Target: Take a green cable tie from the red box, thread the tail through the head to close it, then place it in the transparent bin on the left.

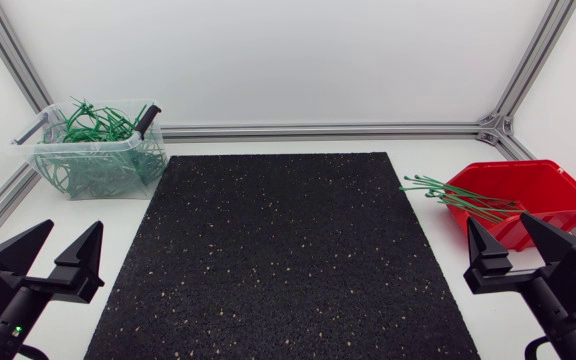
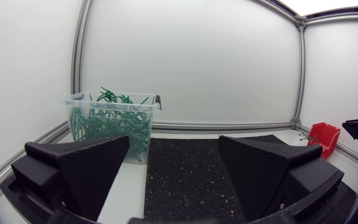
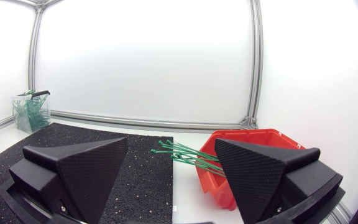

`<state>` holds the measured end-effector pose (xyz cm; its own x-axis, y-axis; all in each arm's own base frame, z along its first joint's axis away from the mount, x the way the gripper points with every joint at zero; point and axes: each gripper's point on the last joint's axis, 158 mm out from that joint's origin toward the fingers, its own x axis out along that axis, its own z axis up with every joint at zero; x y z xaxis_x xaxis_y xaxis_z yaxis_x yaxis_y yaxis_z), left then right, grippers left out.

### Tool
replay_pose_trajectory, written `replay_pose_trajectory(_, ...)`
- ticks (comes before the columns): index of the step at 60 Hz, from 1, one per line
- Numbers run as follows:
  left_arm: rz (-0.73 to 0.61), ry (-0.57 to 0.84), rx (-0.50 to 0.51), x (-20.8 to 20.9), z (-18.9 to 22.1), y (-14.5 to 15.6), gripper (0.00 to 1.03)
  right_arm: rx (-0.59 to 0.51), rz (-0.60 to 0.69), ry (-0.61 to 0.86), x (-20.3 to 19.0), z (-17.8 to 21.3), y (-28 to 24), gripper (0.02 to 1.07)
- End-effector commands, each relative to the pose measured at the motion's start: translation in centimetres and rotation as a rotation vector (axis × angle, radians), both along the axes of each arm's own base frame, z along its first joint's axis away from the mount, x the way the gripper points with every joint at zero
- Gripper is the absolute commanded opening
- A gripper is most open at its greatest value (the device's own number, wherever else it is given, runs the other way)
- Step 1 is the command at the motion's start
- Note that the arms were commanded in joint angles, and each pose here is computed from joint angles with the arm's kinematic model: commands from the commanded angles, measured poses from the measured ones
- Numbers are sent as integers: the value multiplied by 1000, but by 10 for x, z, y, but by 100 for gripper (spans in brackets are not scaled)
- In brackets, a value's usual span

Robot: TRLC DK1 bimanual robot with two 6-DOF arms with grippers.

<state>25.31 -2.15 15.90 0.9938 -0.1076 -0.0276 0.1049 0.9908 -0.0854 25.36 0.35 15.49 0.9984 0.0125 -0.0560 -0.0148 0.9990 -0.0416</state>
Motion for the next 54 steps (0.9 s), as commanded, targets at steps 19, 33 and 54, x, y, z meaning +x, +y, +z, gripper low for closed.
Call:
replay_pose_trajectory(19, -10, 39, -16, 1, -20, -3, 100, 11, 11, -2, 0, -5, 2, 104)
replay_pose_trajectory(33, -13, 37, -16, 1, -20, -3, 100, 16, 14, -106, -3, 36, 3, 104)
replay_pose_trajectory(54, -13, 39, -16, 1, -20, -3, 100, 17, 4, -168, -17, 115, 1, 104)
